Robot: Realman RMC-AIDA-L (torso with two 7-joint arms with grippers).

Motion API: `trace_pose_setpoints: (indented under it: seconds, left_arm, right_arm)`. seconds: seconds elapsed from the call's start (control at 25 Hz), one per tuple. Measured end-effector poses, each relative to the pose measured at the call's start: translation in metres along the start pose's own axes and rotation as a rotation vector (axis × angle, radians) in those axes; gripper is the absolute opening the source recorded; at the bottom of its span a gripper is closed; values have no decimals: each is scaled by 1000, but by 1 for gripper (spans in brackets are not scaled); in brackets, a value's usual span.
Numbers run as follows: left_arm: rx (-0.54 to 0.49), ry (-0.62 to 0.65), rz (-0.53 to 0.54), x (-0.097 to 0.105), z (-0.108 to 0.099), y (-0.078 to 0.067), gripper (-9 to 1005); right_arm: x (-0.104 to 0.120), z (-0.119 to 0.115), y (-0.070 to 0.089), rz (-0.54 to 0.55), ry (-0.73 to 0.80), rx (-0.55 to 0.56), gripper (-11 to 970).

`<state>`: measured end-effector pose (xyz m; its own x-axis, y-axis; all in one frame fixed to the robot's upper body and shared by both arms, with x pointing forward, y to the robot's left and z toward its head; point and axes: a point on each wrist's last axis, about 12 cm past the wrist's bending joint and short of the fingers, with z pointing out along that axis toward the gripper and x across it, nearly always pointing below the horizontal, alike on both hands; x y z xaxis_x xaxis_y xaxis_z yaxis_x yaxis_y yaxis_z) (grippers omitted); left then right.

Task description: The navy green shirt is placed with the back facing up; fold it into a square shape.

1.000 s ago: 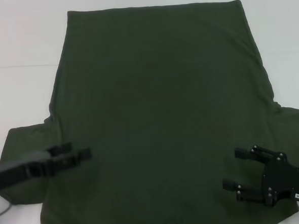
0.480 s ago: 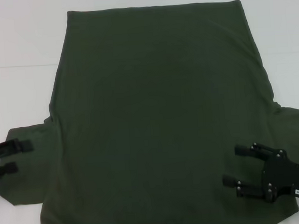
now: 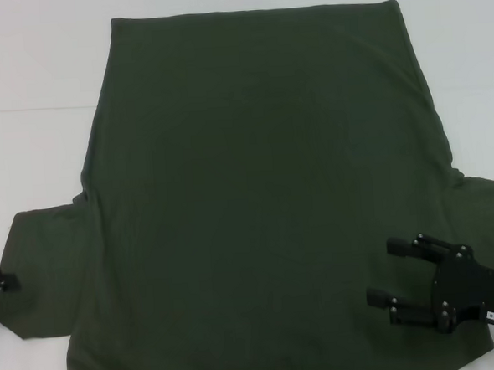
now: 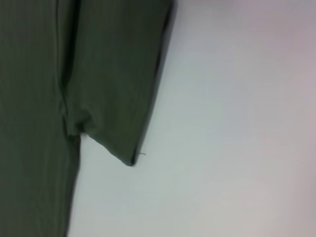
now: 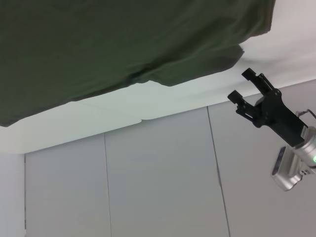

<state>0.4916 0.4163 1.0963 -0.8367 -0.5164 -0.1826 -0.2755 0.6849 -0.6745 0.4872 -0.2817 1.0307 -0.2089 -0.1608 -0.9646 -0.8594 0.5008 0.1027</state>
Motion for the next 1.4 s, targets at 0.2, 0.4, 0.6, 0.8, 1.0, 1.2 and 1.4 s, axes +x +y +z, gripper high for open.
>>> trace_pose_setpoints:
  seconds: [0.2,0.4,0.6,0.8,1.0,1.2,1.4]
  left_arm:
    - [6,5,-18,0,6,1,941]
    - [2,-2,-32,-1,10,4,937]
    - [-11,-8,-45,-1,12,7,932]
    - [-10,6,-48,-1,16,7,928]
    - [-5,9,-50,-1,19,5,924]
    - [0,8,-50,-3,22,3,919]
    - [4,14,-49,-4,25,1,915]
  right_arm:
    - [0,0,0,-1,-1,-1,885]
    - [0,0,0,-1,-1,-3,886]
    - [0,0,0,0,-1,-2,886]
    - [0,-1,0,0,-1,-1,886]
    - [0,0,0,0,-2,-2,885]
    - [0,0,1,1,-2,-2,885]
    - [0,0,1,1,-1,-2,885]
